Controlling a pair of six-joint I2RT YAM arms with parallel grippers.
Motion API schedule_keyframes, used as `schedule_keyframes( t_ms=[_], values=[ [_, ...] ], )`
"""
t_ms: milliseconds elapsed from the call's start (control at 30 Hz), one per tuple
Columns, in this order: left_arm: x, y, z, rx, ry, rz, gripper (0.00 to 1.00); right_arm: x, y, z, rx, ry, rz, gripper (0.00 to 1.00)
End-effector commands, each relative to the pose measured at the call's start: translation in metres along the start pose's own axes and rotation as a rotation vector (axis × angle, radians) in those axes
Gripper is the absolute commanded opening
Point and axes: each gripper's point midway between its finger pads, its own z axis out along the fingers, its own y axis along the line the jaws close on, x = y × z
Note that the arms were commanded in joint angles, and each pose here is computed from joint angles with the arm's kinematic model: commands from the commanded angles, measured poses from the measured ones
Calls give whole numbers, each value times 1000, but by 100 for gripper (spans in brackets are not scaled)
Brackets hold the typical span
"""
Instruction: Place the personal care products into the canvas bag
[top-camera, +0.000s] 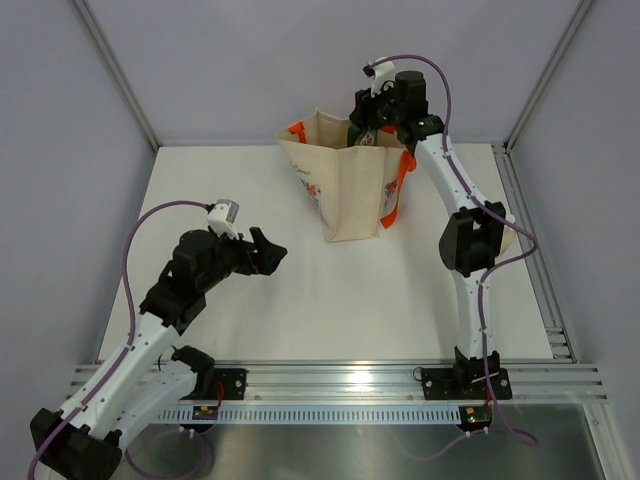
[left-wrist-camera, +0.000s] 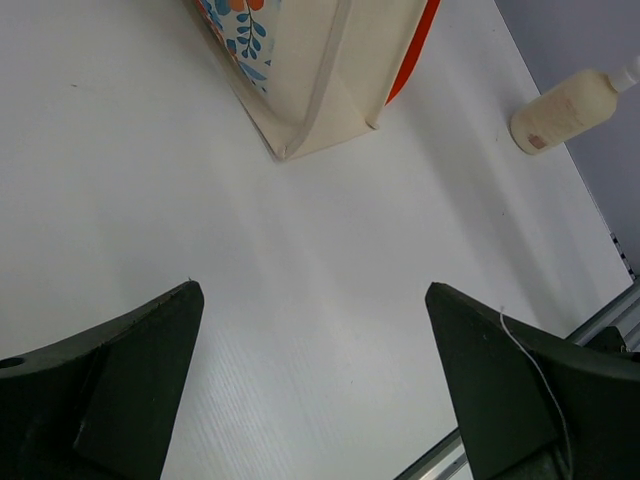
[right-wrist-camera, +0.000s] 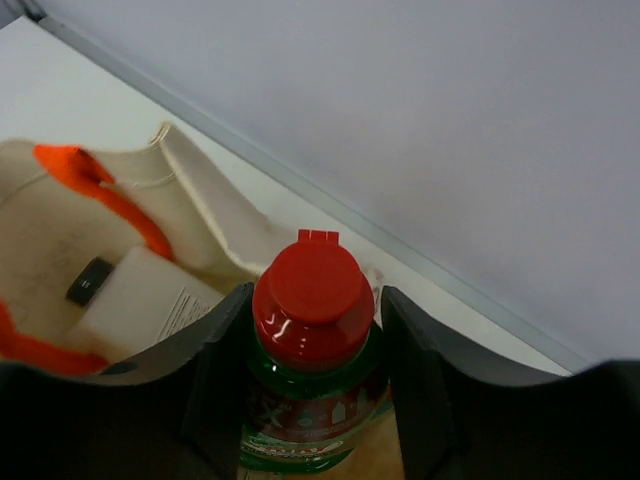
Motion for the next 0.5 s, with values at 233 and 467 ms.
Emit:
schedule_keyframes(
  t_ms=[233,467],
  values=[
    [-27,-17,0,64,-73,55,99,-70,45,-109,-197,18,-17,99],
    [-27,-22,-14,79,-73,65,99,-80,55,-170,-276,28,18,100]
  ],
)
